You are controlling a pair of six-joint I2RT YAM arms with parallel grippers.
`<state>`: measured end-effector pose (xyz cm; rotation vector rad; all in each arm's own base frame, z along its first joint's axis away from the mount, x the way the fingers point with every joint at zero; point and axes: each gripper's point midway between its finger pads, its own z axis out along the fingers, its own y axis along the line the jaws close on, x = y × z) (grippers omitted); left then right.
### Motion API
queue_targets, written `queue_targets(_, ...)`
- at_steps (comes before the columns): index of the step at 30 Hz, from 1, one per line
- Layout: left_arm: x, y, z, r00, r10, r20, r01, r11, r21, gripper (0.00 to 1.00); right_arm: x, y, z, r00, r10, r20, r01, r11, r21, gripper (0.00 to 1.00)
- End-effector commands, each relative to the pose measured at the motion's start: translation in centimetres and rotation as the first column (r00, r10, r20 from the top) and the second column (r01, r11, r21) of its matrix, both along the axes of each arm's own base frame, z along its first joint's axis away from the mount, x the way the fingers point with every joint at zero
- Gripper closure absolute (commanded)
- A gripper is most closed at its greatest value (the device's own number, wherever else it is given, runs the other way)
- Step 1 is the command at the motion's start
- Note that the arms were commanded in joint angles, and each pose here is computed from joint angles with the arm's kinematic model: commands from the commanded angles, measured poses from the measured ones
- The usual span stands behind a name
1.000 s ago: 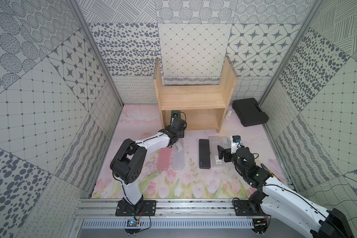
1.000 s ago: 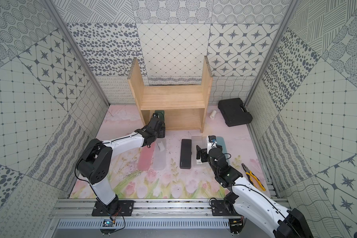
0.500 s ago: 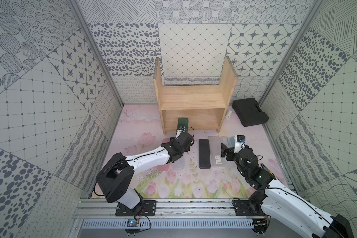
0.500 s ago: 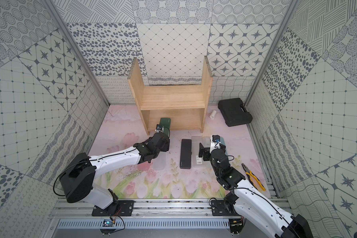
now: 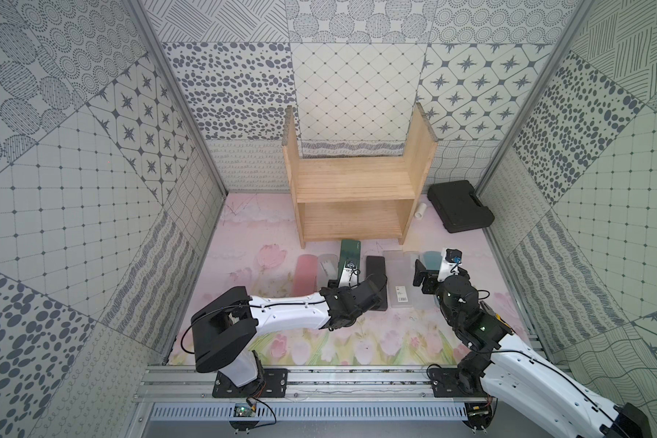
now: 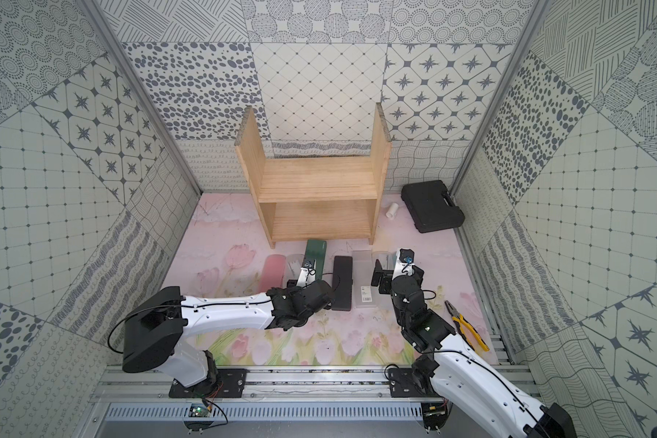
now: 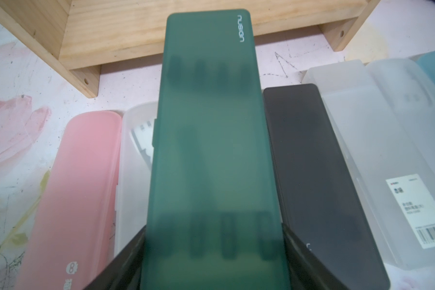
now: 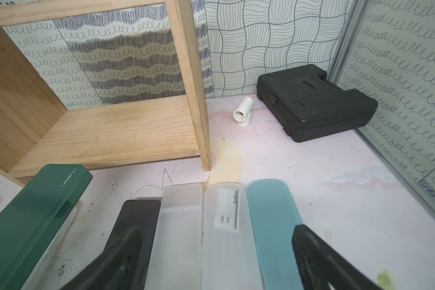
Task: Remove the pencil cases from the shelf
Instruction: Place the pencil case at the center of the board.
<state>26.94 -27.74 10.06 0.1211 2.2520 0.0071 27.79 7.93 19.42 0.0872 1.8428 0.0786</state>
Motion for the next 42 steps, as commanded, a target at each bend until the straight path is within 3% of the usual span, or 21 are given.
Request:
queue_targets(1,-0.1,0.8,-0.1,0.988,0.142,0.064,-0.141,0.990,-0.008,0.28,-0.1,-0.6,0.8,0.999,-0.028,0.030,0.027,0.999,0.028,0.02)
queue_targets(18,-0.7,-0.9,-4.5,0.990,0.140,-0.012,-0.141,0.990,-0.019,0.29,-0.2,-0.9,0.7,0.999,-0.040,0.030,0.039,0.999,0.029,0.02)
queue_targets(34,-0.9,-1.6,-6.2,0.992,0.117,-0.040,-0.118,0.993,-0.005,0.28,-0.1,-0.9,0.6,0.999,-0.039,0.028,0.038,0.999,0.030,0.02)
queue_targets(42,-1.0,-1.5,-5.7,0.991,0.131,-0.040,-0.131,0.991,0.011,0.14,-0.1,-0.9,0.7,0.999,-0.040,0.028,0.039,0.999,0.031,0.02)
